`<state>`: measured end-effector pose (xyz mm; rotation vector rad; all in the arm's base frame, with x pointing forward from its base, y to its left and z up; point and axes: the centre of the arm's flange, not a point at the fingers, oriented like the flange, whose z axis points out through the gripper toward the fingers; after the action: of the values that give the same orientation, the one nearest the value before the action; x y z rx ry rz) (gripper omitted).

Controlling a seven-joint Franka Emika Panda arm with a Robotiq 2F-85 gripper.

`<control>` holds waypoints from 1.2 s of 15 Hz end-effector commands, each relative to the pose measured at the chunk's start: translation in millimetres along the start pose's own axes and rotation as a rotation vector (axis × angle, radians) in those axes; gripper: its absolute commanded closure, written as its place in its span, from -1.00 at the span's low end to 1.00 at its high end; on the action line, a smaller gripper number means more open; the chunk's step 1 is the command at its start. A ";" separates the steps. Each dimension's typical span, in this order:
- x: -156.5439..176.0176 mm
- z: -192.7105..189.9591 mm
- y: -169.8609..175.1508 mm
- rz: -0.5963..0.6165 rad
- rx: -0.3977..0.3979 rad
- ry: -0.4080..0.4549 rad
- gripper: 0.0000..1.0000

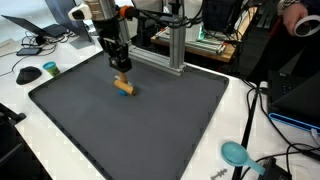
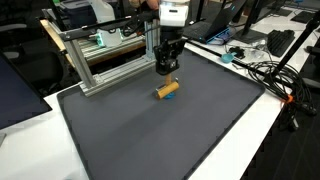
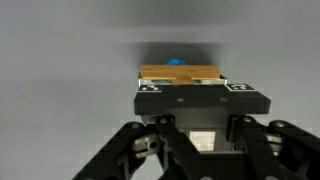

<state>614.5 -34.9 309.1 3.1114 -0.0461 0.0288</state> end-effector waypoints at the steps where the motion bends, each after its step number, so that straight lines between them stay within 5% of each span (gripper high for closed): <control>1: -15.9 62.0 -10.1 -0.013 0.035 -0.147 0.56; 18: -16.9 64.0 -10.0 -0.017 0.038 -0.174 0.56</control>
<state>611.9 -33.4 307.2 3.1127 -0.0336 -0.0177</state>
